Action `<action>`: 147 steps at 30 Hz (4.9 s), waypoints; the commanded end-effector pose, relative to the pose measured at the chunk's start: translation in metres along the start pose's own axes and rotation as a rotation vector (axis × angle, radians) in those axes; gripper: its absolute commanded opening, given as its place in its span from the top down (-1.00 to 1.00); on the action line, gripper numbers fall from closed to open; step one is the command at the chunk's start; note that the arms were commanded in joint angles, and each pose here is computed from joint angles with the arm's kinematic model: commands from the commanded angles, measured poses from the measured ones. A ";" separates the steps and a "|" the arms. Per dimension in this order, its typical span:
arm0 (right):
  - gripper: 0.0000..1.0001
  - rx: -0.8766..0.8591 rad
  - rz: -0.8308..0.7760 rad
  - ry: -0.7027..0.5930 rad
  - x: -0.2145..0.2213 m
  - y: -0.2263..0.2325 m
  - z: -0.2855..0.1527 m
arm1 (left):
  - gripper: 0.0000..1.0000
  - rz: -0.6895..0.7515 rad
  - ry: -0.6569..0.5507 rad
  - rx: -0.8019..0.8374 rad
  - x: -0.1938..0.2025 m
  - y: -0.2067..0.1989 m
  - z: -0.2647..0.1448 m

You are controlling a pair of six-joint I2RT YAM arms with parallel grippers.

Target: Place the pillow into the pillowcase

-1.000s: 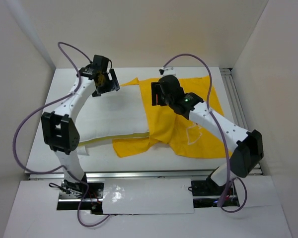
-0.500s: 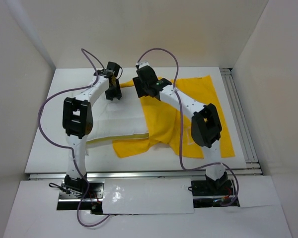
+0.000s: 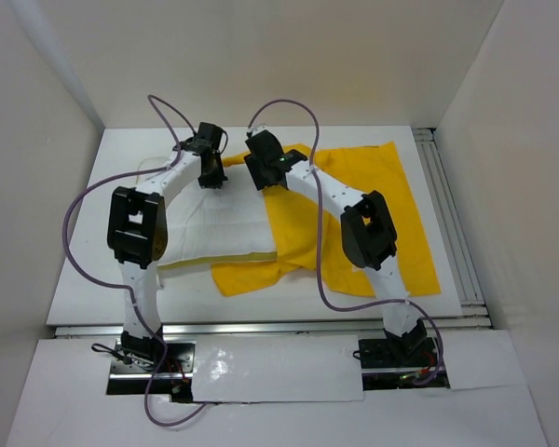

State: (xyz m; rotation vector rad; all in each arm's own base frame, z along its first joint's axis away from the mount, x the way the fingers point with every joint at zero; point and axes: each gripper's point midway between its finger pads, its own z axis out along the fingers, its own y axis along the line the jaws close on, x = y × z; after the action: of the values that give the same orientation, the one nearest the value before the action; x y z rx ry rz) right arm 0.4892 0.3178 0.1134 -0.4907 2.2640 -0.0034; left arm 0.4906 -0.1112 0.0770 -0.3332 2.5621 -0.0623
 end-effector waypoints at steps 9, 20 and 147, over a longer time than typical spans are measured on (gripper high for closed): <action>-0.37 0.138 -0.029 -0.072 -0.019 0.001 -0.013 | 1.00 -0.043 -0.111 0.085 -0.004 -0.005 -0.048; 1.00 0.372 0.005 -0.100 -0.023 -0.035 -0.015 | 1.00 -0.036 -0.179 0.104 -0.016 -0.004 -0.068; -0.03 0.241 0.489 -0.073 0.114 -0.117 -0.131 | 1.00 0.587 -0.327 0.297 0.095 -0.128 -0.194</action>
State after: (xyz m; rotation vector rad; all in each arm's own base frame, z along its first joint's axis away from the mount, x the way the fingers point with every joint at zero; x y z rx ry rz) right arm 0.3442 0.1487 0.1144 0.1381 2.3137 -0.0339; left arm 0.3198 -0.2461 0.1486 0.5619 2.3354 -0.0372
